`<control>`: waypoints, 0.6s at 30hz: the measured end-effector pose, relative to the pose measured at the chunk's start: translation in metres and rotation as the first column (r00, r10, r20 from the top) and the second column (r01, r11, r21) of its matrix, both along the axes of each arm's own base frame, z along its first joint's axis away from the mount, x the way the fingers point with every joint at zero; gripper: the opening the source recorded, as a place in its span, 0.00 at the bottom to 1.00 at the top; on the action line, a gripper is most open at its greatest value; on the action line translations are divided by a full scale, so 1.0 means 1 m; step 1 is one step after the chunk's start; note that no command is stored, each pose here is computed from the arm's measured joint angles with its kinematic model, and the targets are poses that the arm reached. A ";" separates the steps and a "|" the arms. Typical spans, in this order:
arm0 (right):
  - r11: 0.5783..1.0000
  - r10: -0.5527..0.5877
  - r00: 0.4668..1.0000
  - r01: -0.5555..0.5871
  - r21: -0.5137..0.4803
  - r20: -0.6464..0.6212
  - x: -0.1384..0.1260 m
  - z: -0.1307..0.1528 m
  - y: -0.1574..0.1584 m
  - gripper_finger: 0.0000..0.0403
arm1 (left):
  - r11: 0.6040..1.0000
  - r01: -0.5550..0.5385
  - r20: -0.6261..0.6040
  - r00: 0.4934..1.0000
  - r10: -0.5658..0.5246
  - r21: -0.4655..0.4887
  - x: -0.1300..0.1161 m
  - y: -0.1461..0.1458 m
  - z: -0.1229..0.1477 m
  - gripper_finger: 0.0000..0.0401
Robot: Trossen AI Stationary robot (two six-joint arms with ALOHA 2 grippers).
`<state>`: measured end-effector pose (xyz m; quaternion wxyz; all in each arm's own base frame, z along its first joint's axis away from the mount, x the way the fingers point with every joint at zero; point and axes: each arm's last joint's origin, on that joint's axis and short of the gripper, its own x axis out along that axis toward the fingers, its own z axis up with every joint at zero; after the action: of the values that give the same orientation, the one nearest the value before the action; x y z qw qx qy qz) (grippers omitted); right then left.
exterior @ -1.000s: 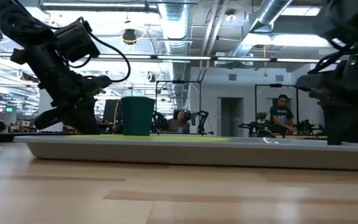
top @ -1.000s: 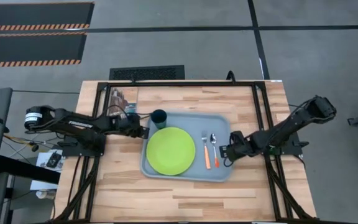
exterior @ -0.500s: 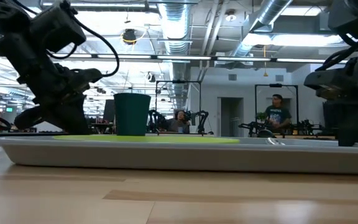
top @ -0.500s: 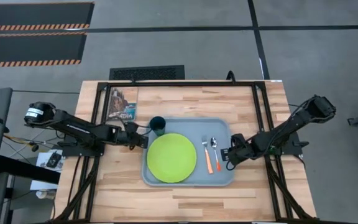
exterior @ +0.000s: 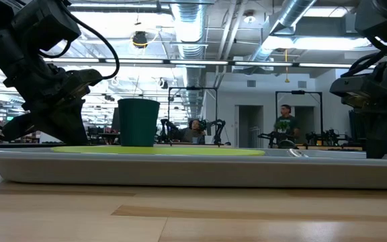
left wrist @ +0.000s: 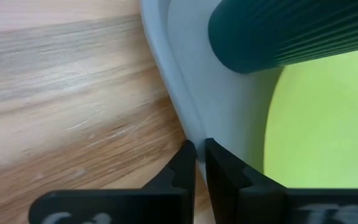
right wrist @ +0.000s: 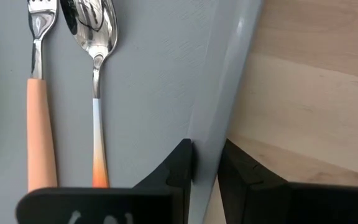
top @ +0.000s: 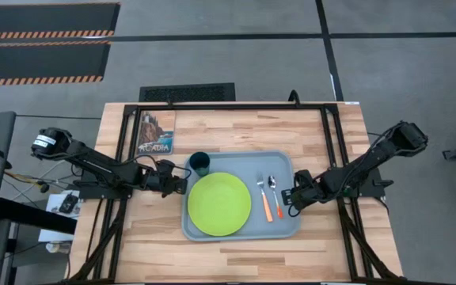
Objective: Pick and place plate/cup/fork/spoon on tray
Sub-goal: Move the gray tray to the center of the table
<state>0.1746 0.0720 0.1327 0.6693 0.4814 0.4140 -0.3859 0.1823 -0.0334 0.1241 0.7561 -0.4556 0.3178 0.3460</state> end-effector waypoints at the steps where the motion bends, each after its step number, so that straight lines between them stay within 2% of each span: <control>1: 1.000 0.000 1.000 0.000 0.000 0.000 0.000 0.000 0.000 0.18 | 1.000 0.000 0.000 1.000 0.000 0.002 0.000 0.000 0.000 0.03; 5: 1.000 0.000 1.000 0.000 0.000 0.000 0.000 0.000 0.000 0.19 | 1.000 -0.005 -0.001 1.000 0.005 0.005 0.000 0.000 0.000 0.06; 8: 1.000 0.002 1.000 -0.002 -0.004 0.007 0.001 0.000 0.000 0.25 | 1.000 -0.008 0.000 1.000 0.008 0.013 0.000 0.001 0.000 0.13; 18: 1.000 -0.011 0.999 0.010 0.007 0.030 0.003 0.000 0.001 0.53 | 0.999 -0.026 -0.008 1.000 0.027 0.040 -0.001 0.002 -0.002 0.46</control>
<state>0.1774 0.0726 0.1332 0.6719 0.4915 0.4025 -0.3807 0.1809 -0.0315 0.1225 0.7589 -0.4432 0.3083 0.3642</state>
